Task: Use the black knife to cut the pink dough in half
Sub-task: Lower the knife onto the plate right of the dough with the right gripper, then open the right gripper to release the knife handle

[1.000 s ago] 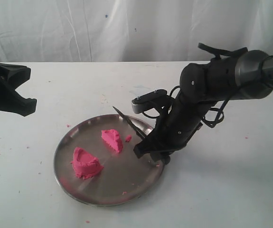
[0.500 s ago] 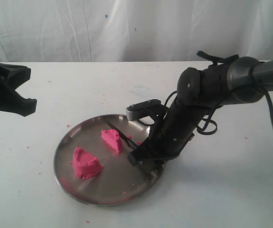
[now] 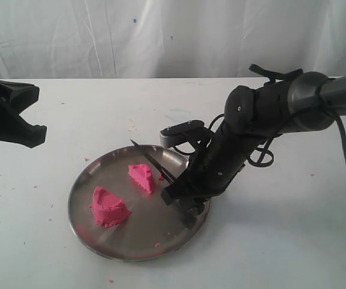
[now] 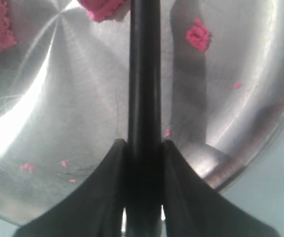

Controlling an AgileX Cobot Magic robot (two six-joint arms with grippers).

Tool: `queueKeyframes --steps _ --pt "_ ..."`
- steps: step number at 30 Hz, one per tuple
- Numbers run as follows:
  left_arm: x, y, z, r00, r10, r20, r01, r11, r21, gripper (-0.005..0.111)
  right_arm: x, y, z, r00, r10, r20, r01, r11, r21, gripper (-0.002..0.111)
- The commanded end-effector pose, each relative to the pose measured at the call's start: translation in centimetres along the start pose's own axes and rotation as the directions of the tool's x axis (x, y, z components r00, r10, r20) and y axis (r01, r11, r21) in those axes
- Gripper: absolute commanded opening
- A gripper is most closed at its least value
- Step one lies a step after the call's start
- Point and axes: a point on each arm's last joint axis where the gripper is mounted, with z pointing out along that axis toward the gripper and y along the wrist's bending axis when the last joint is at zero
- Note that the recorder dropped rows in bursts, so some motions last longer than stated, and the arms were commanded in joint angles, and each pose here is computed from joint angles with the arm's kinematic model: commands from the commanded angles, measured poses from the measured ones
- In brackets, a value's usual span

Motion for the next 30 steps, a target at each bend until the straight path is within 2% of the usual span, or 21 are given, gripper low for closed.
queueKeyframes --steps 1,4,15,21,30 --pt "0.1 -0.2 -0.2 0.997 -0.077 -0.003 0.077 0.997 0.008 0.000 0.1 -0.1 0.0 1.000 -0.009 -0.001 0.009 1.000 0.002 0.014" --pt "0.1 -0.2 -0.2 0.997 -0.077 -0.003 0.077 0.997 0.008 0.000 0.2 -0.2 0.3 1.000 -0.011 -0.011 0.011 1.000 0.002 0.015" --pt "0.1 -0.2 -0.2 0.997 -0.077 -0.003 0.077 0.997 0.008 0.000 0.3 -0.4 1.1 1.000 -0.010 -0.029 0.010 1.000 0.003 0.037" --pt "0.1 -0.2 -0.2 0.997 -0.074 -0.003 0.074 0.997 0.008 0.000 -0.1 -0.3 0.5 1.000 -0.016 -0.011 0.016 1.000 0.002 0.037" --pt "0.1 -0.2 -0.2 0.998 -0.070 -0.003 0.070 0.998 0.008 0.000 -1.7 1.0 -4.6 0.994 -0.065 0.092 0.066 0.998 0.001 0.037"
